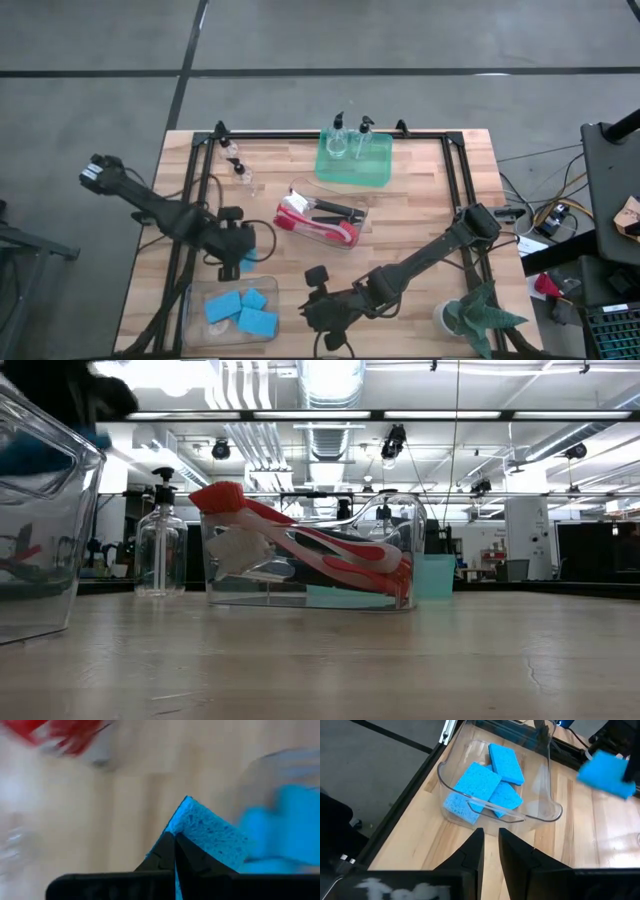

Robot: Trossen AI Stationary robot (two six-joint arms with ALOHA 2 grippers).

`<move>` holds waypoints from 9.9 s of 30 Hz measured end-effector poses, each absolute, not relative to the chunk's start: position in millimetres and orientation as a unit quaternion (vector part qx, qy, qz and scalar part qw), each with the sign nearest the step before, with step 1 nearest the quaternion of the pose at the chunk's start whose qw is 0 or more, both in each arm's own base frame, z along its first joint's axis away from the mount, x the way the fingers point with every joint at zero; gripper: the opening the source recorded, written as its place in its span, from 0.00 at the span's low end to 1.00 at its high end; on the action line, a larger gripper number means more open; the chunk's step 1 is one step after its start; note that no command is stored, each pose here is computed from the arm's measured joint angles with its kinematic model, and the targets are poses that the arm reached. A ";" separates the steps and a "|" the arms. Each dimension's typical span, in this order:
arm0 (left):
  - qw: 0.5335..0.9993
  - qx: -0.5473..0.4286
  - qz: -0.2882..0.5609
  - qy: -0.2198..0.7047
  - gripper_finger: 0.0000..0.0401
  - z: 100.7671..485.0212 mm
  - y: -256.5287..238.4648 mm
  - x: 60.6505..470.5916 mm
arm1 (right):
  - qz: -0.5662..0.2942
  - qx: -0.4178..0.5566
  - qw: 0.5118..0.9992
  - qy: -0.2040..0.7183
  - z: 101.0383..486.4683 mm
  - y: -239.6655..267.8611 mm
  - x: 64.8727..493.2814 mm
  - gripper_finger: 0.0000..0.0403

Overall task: Pick & Place Kitchen Sink Supplies
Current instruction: Put the blue sponge into the bottom transparent bin, then put the transparent soap dispenser into the green bin

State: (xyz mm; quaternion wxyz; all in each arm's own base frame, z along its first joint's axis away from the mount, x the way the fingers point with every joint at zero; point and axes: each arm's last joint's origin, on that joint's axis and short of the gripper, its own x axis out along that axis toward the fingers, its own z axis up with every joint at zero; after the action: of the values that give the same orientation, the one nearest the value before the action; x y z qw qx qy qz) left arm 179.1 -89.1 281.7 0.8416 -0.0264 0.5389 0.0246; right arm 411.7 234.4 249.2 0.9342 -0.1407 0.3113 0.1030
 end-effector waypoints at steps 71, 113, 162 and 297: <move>0.965 -0.042 0.078 0.245 0.41 295.6 -77.4 128.1 | 0.011 0.011 0.981 0.195 239.7 96.7 223.0 0.02; 0.966 -0.071 0.104 0.226 0.41 282.5 -65.0 114.1 | 0.003 0.074 0.997 -0.036 190.0 12.9 101.4 0.02; 0.906 -0.075 0.416 0.040 0.62 229.7 -46.7 128.3 | -0.002 0.070 0.997 -0.031 186.7 12.8 101.9 0.02; 0.793 -0.088 0.591 0.117 0.50 182.1 49.2 158.0 | -0.002 0.070 0.997 -0.032 186.8 12.8 101.9 0.02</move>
State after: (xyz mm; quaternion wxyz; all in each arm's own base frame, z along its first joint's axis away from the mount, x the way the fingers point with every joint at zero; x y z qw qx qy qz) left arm 158.0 49.2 182.1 0.7931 -0.0876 0.1168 0.5913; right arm 101.9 12.8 186.8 0.9970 0.0704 -0.0316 -0.0016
